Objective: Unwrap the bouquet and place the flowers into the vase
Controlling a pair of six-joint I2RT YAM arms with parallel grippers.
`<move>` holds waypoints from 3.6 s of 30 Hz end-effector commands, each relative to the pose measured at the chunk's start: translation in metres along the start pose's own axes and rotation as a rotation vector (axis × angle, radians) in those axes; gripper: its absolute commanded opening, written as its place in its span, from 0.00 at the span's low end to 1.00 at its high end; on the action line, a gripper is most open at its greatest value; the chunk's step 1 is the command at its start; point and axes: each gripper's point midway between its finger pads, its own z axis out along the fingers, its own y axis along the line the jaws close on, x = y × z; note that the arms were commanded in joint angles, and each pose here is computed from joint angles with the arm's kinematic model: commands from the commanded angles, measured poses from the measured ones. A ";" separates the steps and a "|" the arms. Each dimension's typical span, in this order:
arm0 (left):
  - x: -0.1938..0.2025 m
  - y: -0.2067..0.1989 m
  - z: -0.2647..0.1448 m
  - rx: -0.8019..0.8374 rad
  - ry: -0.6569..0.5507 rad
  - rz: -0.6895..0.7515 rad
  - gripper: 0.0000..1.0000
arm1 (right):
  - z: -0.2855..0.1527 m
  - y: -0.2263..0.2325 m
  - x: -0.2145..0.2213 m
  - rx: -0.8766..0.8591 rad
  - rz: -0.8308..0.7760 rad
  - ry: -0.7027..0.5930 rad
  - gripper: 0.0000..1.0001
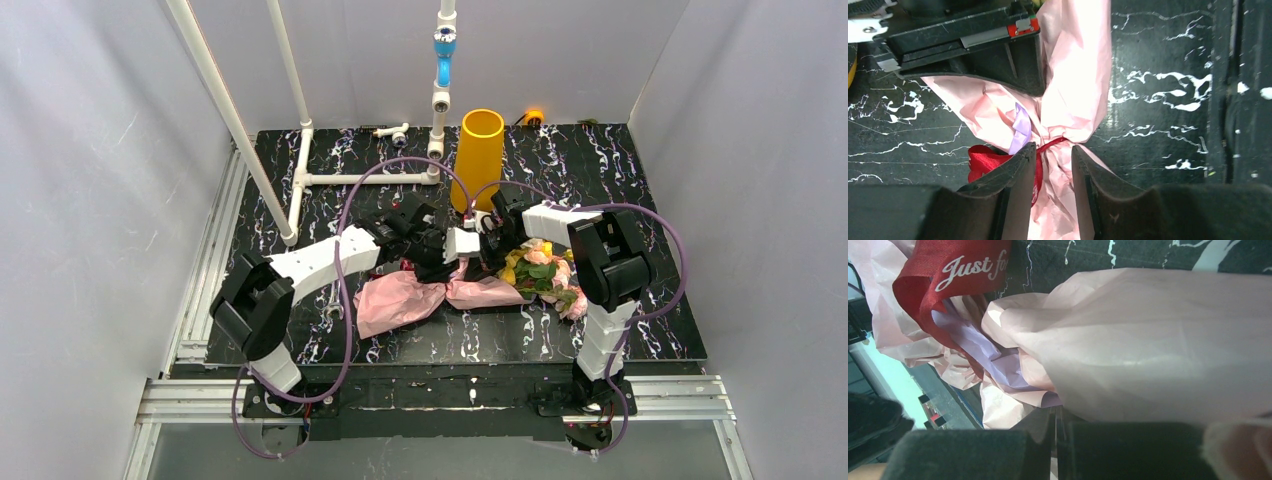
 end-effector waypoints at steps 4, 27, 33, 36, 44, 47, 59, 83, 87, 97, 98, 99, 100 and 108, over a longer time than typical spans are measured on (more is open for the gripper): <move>0.023 0.018 0.016 -0.022 0.101 0.077 0.31 | 0.017 -0.074 0.082 0.303 0.059 0.270 0.01; -0.057 0.058 -0.036 0.040 -0.299 -0.585 0.00 | 0.016 -0.082 0.081 0.349 0.057 0.285 0.01; -0.069 0.025 -0.044 0.145 -0.291 -0.389 0.00 | 0.016 -0.082 0.081 0.349 0.057 0.285 0.01; -0.058 0.023 -0.047 0.114 -0.255 -0.374 0.00 | 0.016 -0.082 0.080 0.348 0.056 0.283 0.01; -0.004 0.024 -0.033 0.004 -0.042 -0.227 0.29 | 0.016 -0.081 0.080 0.344 0.056 0.281 0.01; 0.007 0.025 -0.024 -0.004 0.016 -0.134 0.28 | 0.017 -0.081 0.081 0.340 0.057 0.283 0.01; 0.021 0.032 0.016 -0.013 0.160 0.025 0.31 | 0.017 -0.081 0.081 0.341 0.055 0.284 0.01; -0.044 0.061 -0.057 -0.102 -0.331 -0.656 0.00 | 0.017 -0.086 0.080 0.364 0.056 0.290 0.01; -0.027 0.054 -0.063 -0.097 -0.276 -0.558 0.00 | 0.016 -0.085 0.079 0.366 0.052 0.283 0.01; 0.016 0.069 -0.051 -0.197 -0.104 -0.614 0.00 | 0.009 -0.046 0.045 0.221 -0.030 0.141 0.04; 0.018 0.071 -0.048 -0.195 -0.098 -0.637 0.00 | 0.007 -0.040 0.040 0.205 -0.041 0.121 0.07; 0.018 0.072 -0.045 -0.190 -0.098 -0.659 0.00 | 0.004 -0.035 0.034 0.190 -0.052 0.100 0.09; 0.018 0.072 -0.042 -0.181 -0.097 -0.681 0.00 | 0.002 -0.027 0.029 0.168 -0.063 0.082 0.11; 0.024 0.078 -0.033 -0.197 -0.082 -0.796 0.00 | -0.027 0.016 -0.003 0.090 -0.140 -0.039 0.48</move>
